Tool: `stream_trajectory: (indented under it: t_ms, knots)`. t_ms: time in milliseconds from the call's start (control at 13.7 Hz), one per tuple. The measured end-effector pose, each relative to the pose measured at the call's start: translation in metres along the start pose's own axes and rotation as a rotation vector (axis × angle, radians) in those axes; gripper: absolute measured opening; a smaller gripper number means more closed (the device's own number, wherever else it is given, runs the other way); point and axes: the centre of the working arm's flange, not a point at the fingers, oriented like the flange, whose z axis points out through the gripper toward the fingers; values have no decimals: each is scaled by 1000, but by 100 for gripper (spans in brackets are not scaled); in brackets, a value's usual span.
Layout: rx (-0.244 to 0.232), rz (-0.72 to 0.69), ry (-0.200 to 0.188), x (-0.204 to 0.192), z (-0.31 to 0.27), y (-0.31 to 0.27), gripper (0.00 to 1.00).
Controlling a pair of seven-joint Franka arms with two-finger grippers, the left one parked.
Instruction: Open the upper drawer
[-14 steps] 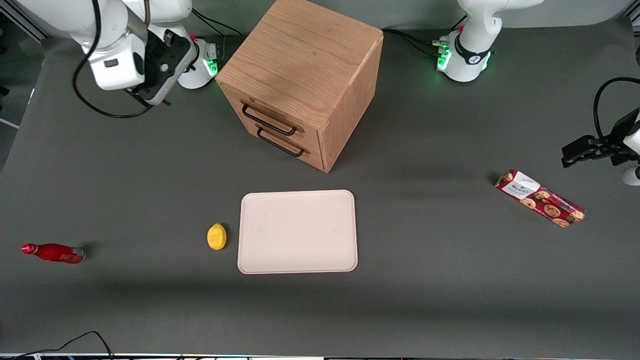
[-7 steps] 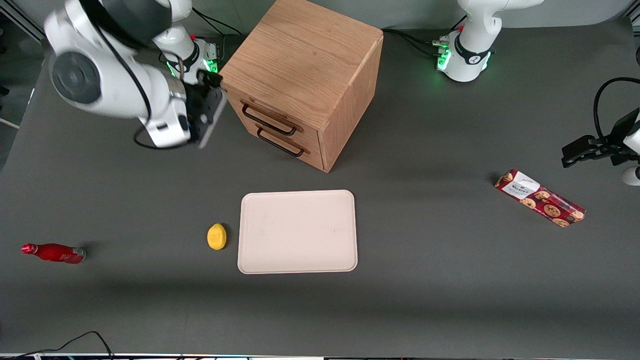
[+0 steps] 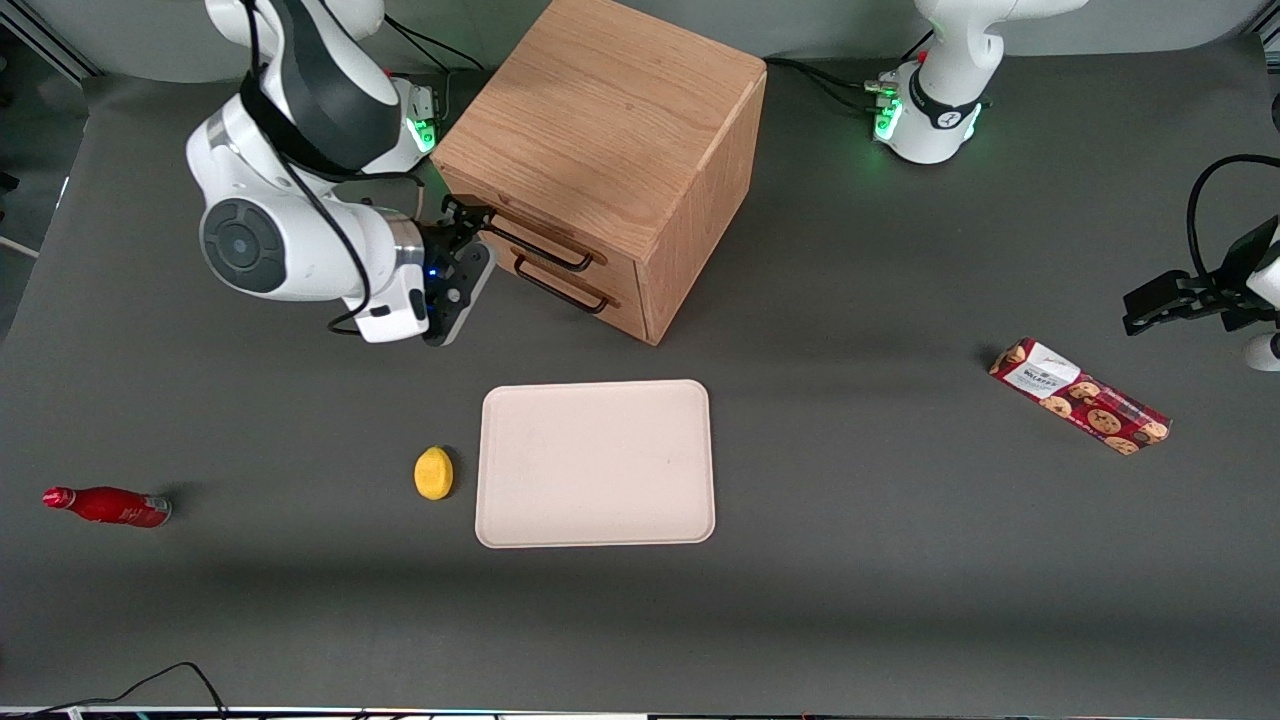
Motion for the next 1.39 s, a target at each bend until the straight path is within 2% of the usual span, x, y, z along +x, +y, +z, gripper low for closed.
stream_trajectory:
  t_ms: [219, 876, 1387]
  knots:
    - [-8, 11, 1, 7, 19, -9, 100]
    - [-41, 46, 46, 20, 72, -12, 100]
    - [-52, 60, 66, 21, 86, -8, 100]
